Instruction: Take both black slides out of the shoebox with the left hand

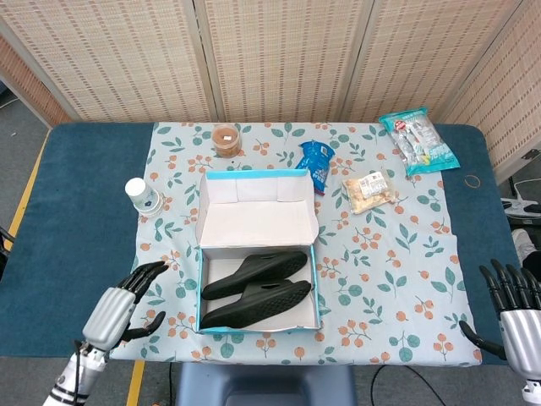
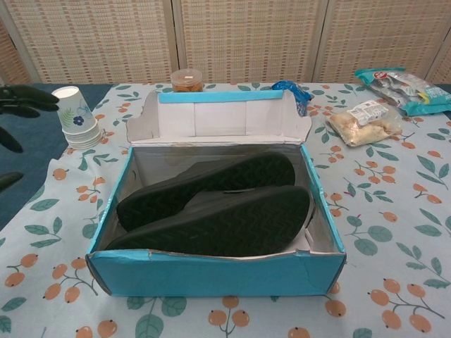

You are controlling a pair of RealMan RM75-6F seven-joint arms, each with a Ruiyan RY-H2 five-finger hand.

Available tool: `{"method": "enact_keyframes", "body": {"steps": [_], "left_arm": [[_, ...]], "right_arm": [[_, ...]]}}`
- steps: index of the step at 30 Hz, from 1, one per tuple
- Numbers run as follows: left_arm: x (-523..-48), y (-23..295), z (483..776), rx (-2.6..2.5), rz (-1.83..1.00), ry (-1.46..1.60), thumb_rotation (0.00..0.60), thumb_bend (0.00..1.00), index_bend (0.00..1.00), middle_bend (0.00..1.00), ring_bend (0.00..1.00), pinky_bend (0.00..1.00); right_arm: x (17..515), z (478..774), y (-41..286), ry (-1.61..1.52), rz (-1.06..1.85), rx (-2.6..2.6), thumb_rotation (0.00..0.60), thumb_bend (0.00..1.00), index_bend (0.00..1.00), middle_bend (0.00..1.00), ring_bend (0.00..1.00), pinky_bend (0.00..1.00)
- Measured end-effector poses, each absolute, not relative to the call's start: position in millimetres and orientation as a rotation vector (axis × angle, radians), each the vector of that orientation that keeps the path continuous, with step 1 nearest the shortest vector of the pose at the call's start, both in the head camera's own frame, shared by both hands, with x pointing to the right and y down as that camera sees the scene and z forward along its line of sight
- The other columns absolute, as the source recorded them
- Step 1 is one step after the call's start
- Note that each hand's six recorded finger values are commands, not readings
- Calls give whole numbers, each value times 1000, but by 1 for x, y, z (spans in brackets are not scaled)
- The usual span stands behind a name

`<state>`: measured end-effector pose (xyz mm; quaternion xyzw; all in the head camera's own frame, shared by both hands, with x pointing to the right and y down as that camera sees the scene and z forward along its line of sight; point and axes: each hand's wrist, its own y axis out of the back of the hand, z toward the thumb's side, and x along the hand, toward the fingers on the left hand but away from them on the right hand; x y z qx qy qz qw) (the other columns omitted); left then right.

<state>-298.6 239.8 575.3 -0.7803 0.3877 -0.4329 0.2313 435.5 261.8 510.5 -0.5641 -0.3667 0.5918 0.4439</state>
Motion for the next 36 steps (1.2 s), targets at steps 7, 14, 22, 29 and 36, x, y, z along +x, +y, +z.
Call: {"method": "enact_keyframes", "body": {"steps": [7,14,22,29,36], "left_arm": [[-245,207,597,-2194,-1302,1026,600,403,181,129,117,300],[-167,204,614,-2280,-1266,895,600,376,185,146,128,322],[-144,201,632,-2193,-1275,839,600,371,208,158,155,326],[-145,199,657,-2130,-1354,780,600,362,215,212,198,360],[-146,198,669,-2044,-1431,729,600,338,268,265,262,469]], "right_arm": [[437,514,259,-909,1486,-1403,409,151,0,0,0,0],[440,511,259,-930,1485,-1399,409,151,0,0,0,0],[445,509,257,-947,1493,-1409,409,152,0,0,0,0],[450,503,256,-980,1498,-1388,406,152,0,0,0,0],[452,502,256,-987,1508,-1376,402,154,0,0,0,0]]}}
